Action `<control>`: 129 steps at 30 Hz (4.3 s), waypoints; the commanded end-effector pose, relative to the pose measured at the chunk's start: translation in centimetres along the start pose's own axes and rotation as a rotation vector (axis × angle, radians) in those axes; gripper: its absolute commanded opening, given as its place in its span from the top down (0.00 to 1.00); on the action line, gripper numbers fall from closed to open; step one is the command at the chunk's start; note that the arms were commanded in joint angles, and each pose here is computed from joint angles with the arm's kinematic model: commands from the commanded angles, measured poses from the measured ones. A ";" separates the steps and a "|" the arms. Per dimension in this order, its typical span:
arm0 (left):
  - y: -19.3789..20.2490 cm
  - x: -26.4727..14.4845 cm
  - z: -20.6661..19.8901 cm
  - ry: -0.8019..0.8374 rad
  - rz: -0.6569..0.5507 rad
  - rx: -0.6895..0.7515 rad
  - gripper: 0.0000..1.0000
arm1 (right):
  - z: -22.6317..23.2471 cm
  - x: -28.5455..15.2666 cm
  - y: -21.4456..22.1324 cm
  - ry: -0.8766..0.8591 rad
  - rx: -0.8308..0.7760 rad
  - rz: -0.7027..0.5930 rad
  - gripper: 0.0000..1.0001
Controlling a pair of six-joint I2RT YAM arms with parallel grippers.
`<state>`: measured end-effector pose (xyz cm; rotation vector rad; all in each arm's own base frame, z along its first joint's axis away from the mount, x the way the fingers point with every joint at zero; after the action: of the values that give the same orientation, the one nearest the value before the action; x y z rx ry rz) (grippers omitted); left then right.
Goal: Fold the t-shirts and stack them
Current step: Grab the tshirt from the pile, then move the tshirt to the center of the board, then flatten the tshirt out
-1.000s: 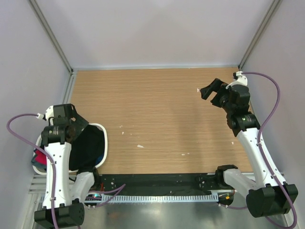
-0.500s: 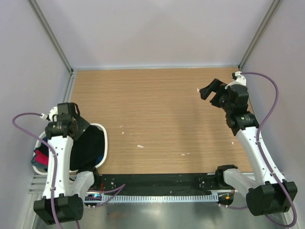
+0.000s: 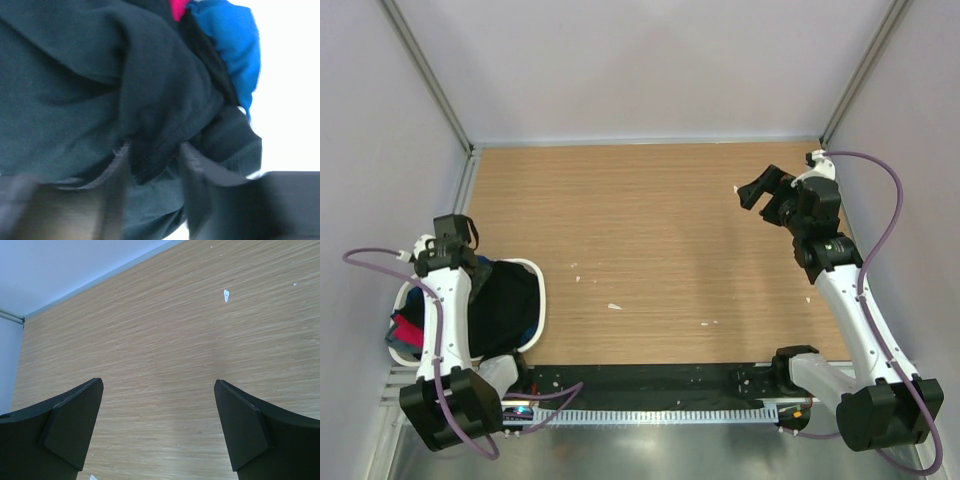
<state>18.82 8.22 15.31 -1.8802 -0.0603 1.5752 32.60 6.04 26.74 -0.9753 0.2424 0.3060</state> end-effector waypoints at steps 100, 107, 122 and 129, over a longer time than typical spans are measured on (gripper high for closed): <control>29.9 -14.4 -30.5 0.851 0.056 0.965 0.07 | -1.6 23.2 17.8 0.215 -0.176 0.497 0.83; 29.3 -11.5 -31.6 0.733 -0.088 0.992 0.18 | -3.1 20.8 15.2 0.282 -0.189 0.427 0.99; 28.6 -8.5 -31.3 0.566 -0.165 0.965 1.00 | -7.7 15.1 11.8 0.423 -0.156 0.355 0.99; 17.6 -14.3 -24.2 0.566 -0.234 0.777 1.00 | -6.3 10.9 4.9 0.434 -0.153 0.222 0.99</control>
<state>30.85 -28.52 11.25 -1.3833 0.6818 0.7125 40.38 7.42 9.51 -1.1400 0.8174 0.4737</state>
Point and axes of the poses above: each gripper's point midway between its finger pads, its own x axis out along the fingers, its own z axis along the line the jaws close on, y = z × x, the point moved 2 cm from there along -x, back along the fingers, and after that the axes turned 4 degrees about x, right-handed, at the moved point
